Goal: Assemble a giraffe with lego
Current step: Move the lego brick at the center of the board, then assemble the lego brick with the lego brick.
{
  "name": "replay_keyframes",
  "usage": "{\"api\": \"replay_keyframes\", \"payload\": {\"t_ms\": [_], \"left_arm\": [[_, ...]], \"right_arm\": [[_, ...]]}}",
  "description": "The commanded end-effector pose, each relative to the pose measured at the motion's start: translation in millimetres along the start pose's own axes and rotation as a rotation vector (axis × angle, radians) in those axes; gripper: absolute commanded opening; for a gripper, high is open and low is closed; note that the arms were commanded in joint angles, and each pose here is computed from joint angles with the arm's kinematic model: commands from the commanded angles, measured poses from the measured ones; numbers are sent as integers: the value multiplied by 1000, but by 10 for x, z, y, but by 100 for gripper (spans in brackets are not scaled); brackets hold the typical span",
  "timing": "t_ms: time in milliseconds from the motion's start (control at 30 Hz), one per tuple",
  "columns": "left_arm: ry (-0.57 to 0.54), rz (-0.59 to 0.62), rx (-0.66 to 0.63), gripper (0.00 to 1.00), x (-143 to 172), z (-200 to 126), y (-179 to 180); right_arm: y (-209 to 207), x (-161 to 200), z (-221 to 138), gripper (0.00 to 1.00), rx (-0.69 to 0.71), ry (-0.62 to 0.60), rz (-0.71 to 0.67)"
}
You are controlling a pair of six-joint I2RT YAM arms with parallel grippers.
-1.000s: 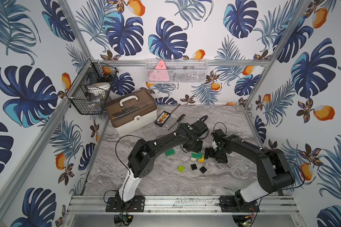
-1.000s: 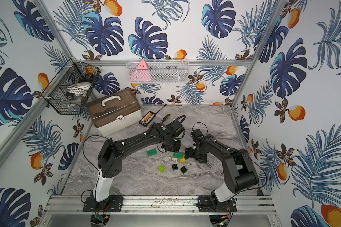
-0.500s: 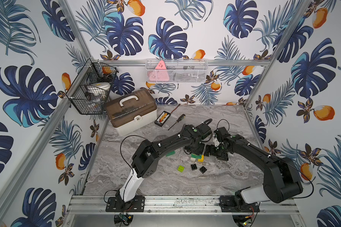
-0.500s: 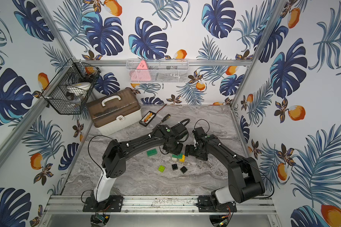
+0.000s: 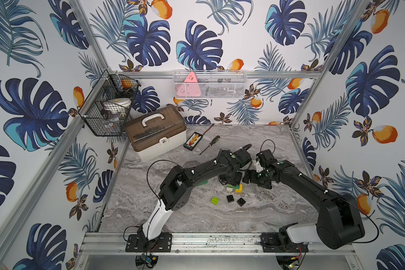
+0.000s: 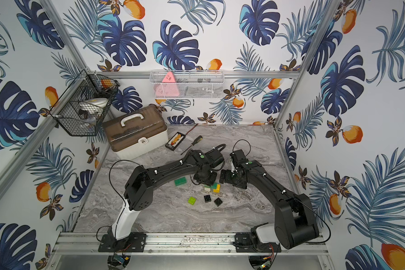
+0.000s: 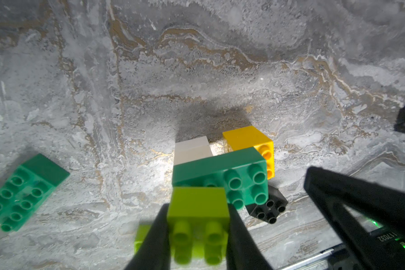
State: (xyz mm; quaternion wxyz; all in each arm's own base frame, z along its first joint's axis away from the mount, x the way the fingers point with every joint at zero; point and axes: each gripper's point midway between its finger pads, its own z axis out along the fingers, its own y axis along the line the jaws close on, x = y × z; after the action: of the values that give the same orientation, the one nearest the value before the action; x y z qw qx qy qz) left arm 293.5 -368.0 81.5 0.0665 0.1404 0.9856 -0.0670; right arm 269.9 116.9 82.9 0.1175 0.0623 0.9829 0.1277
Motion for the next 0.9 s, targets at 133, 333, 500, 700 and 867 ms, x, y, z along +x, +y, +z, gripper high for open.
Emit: {"api": "replay_keyframes", "payload": {"t_ms": [133, 333, 500, 700, 867], "left_arm": [[12, -31, -41, 7, 8, 86, 73], [9, -34, -88, 7, 22, 93, 136], [15, 4, -167, 7, 71, 139, 179], [40, 16, -215, 7, 187, 270, 221], [41, -8, -162, 5, 214, 297, 124]], "right_arm": [[-13, -53, -87, 95, 9, -30, -12], [-59, -51, -115, 95, 21, -45, 2], [-75, -85, -169, 95, 18, -69, 16], [-128, -163, -278, 96, 33, -100, 17], [-162, -177, -331, 96, 54, -110, 1]]}}
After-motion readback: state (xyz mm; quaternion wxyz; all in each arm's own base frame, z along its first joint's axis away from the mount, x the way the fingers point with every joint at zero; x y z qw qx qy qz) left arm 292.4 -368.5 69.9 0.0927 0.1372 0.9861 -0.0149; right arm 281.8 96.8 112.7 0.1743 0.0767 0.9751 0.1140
